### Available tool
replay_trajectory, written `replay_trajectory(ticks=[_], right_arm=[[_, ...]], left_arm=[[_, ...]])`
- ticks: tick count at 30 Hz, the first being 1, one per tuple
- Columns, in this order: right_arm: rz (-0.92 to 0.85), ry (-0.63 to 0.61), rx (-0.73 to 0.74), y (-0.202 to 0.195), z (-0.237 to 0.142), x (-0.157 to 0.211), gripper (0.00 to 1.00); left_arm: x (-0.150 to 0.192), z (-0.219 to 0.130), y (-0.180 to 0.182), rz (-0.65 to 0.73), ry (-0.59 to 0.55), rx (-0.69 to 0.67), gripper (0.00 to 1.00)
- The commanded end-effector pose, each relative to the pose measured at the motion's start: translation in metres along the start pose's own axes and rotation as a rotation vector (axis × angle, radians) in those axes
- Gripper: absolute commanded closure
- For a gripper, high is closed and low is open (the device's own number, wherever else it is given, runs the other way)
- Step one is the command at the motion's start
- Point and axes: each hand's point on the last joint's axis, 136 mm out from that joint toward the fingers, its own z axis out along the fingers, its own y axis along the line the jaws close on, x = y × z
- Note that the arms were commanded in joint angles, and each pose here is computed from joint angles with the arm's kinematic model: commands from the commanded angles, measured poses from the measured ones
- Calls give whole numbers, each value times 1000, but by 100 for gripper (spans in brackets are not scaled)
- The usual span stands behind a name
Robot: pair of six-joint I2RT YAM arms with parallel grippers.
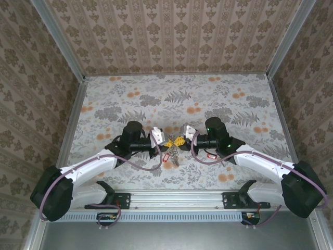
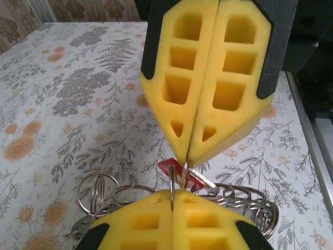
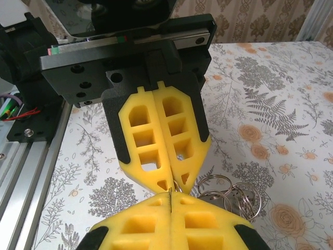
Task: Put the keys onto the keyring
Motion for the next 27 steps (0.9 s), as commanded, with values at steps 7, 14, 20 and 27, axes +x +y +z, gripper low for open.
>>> replay_trajectory(ticks=[7, 14, 20, 27], right_arm=[[-8, -15, 130, -22, 0, -14, 100], [41, 45, 198, -32, -3, -1, 100], [102, 68, 229, -37, -5, 3, 100], [188, 112, 242, -41, -5, 13, 100]], left_arm=[[-24, 2, 1, 46, -56, 10, 100], [-24, 2, 1, 59, -55, 8, 100], [-20, 2, 0, 58, -44, 12, 100], [-20, 2, 0, 63, -46, 11, 100]])
